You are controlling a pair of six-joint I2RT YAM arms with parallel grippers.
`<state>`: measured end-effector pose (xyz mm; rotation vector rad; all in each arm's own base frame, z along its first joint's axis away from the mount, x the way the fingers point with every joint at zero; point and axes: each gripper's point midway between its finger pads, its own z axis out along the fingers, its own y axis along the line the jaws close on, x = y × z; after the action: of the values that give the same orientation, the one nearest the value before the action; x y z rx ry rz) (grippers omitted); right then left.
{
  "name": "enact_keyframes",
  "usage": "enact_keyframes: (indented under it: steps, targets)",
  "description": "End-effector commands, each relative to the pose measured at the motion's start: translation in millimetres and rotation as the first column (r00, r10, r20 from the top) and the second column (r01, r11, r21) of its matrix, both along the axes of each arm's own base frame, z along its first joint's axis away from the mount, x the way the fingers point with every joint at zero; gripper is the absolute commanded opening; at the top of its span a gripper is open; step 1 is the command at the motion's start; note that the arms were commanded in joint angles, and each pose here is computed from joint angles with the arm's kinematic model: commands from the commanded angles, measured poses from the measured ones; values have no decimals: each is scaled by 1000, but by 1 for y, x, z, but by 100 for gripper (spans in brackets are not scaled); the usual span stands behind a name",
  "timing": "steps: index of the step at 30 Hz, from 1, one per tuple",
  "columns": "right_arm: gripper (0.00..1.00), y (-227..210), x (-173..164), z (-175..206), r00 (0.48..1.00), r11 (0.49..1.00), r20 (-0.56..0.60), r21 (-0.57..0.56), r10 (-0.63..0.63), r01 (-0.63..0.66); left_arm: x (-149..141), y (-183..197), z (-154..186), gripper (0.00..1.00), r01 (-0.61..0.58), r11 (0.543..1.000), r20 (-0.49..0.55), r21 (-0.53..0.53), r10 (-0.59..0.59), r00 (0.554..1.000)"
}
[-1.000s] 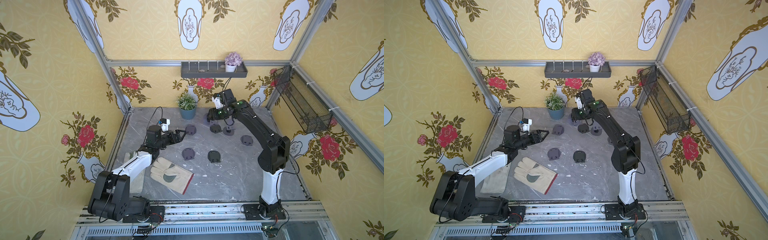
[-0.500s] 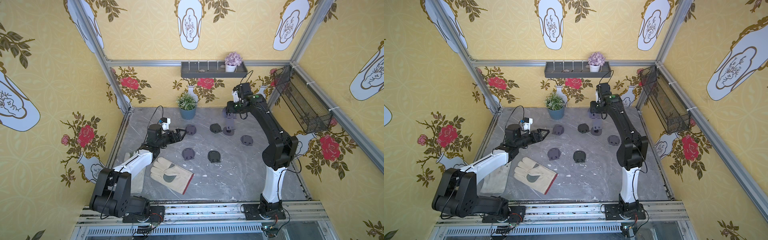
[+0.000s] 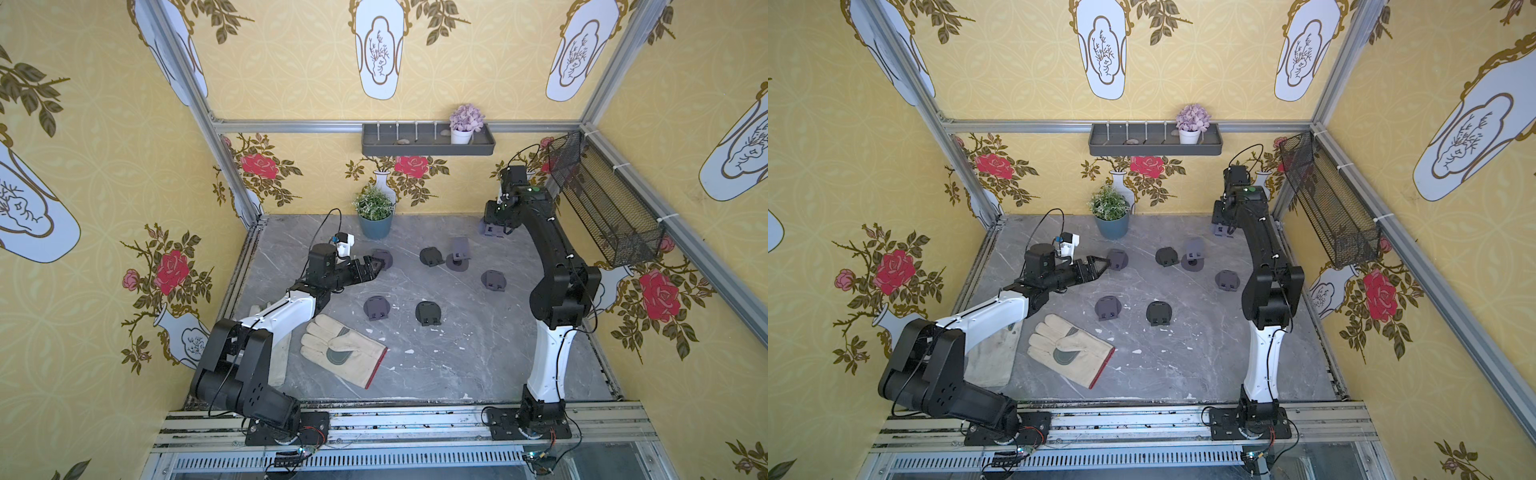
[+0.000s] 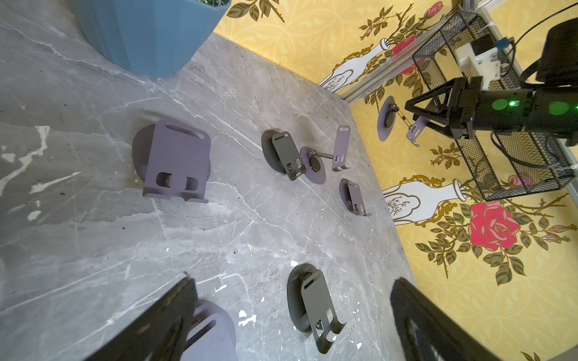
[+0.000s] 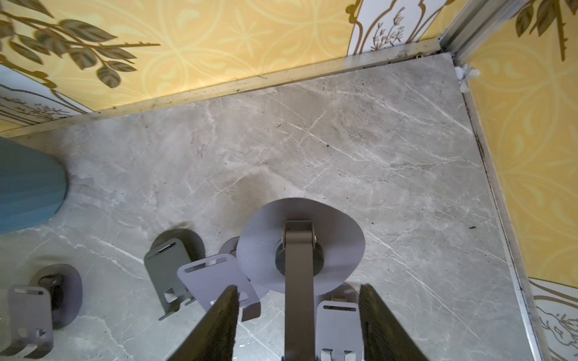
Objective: Open the phone stand
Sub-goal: Place the phone stand at the center of the board.
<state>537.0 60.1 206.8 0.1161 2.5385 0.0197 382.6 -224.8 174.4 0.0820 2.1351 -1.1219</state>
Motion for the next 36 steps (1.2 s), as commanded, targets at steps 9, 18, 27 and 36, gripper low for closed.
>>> enact_keyframes:
  steps: [9,18,27,36]
  targets:
    - [42,-13,8,-57,994,999,-109,27,-21,24,10,-31,-6,99,62,998,-2,5,-62,998]
    - [43,-4,7,-101,977,996,-215,85,19,-1,14,-53,-13,99,103,995,-21,8,-103,995]
    - [46,1,2,-131,954,994,-297,107,42,-10,16,-59,-25,99,113,994,-42,9,-112,993]
    - [71,5,6,-135,953,991,-299,131,46,-6,16,-62,-32,99,122,993,-56,8,-121,991]
